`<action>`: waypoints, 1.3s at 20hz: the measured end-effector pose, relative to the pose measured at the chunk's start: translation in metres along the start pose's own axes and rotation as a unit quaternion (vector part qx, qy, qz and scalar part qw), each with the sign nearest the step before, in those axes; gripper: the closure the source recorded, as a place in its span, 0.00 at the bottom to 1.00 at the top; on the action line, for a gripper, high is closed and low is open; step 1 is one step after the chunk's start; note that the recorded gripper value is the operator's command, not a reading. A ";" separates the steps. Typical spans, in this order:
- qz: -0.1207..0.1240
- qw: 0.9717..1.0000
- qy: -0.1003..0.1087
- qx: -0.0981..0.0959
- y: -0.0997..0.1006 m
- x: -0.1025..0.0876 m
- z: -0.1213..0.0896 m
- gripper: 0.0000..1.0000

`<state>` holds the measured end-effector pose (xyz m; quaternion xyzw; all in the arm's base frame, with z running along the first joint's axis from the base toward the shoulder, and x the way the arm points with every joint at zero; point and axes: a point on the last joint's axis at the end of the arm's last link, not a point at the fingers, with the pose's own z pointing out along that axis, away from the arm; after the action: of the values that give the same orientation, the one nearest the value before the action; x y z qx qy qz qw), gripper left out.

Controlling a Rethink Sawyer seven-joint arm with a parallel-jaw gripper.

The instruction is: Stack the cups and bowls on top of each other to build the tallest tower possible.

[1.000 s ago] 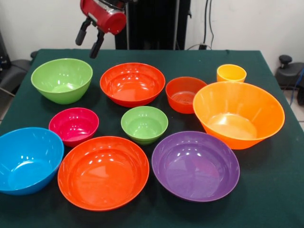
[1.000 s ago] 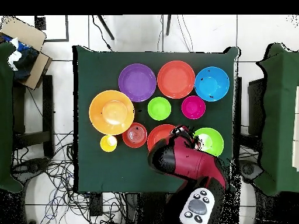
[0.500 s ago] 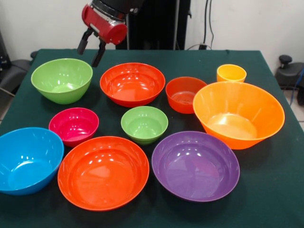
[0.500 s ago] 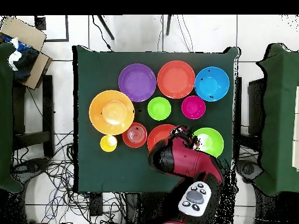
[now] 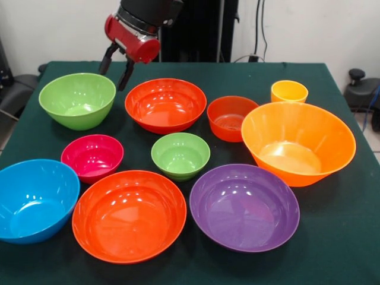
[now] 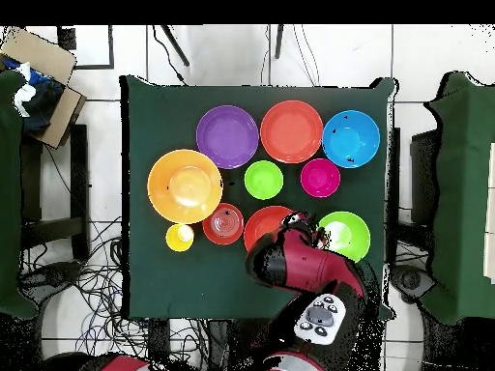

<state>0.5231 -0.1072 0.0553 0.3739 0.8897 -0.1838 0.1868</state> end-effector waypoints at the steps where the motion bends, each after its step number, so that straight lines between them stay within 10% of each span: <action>1: -0.001 1.000 0.000 0.000 0.000 0.001 0.001 0.00; 26: 0.014 1.000 -0.010 -0.002 -0.015 -0.009 0.015 0.00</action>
<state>0.5211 -0.1291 0.0492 0.3841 0.8828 -0.1835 0.1989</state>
